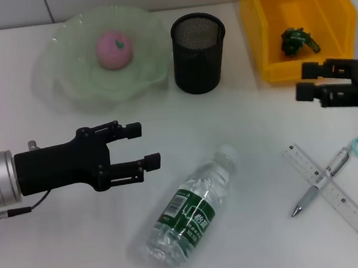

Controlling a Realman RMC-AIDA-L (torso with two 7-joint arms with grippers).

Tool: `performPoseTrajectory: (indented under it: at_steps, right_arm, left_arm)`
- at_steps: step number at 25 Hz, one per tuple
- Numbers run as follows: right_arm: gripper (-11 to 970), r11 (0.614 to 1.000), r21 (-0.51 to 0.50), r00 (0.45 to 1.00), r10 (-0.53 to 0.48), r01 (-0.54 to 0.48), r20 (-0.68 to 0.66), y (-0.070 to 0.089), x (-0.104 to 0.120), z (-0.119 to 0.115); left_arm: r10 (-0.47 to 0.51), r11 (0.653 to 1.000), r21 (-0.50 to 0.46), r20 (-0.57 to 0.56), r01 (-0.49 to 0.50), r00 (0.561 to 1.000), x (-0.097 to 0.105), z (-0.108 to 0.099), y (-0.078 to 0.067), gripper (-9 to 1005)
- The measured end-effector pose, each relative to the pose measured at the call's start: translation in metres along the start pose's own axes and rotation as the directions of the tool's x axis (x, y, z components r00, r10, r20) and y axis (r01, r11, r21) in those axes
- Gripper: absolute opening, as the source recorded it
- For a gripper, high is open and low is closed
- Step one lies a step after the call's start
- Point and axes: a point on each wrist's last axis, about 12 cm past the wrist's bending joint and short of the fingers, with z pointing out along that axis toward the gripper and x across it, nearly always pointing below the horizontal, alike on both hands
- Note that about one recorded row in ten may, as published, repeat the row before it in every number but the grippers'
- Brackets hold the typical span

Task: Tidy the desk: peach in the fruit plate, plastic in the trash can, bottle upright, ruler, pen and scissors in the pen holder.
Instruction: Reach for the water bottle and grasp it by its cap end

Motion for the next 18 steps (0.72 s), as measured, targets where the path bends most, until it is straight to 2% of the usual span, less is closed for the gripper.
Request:
performPoseTrajectory:
  at_steps: [4, 8, 12, 16, 18]
  right_arm:
    - [763, 0.999, -0.028, 0.999, -0.026, 0.026, 0.024, 0.003, 0.008, -0.010]
    - [763, 0.998, -0.009, 0.998, -0.065, 0.065, 0.018, 0.004, 0.023, -0.023]
    - [764, 0.993, 0.010, 0.993, -0.115, 0.115, -0.019, 0.007, 0.041, -0.032]
    - [764, 0.990, 0.025, 0.988, -0.139, 0.141, -0.062, 0.010, 0.057, -0.038]
    - [764, 0.988, 0.037, 0.987, -0.148, 0.150, -0.064, 0.011, 0.065, -0.042]
  left_arm:
    - [-0.018, 1.000, -0.005, -0.006, 0.018, 1.000, -0.004, -0.001, 0.002, 811]
    - [-0.077, 0.997, -0.012, -0.021, 0.077, 0.997, -0.014, -0.002, 0.006, 811]
    - [-0.133, 0.991, 0.011, -0.075, 0.134, 0.988, -0.033, 0.002, 0.007, 811]
    - [-0.194, 0.979, 0.019, -0.195, 0.202, 0.961, -0.060, 0.020, 0.004, 811]
    - [-0.194, 0.979, 0.019, -0.195, 0.202, 0.961, -0.060, 0.020, 0.004, 811]
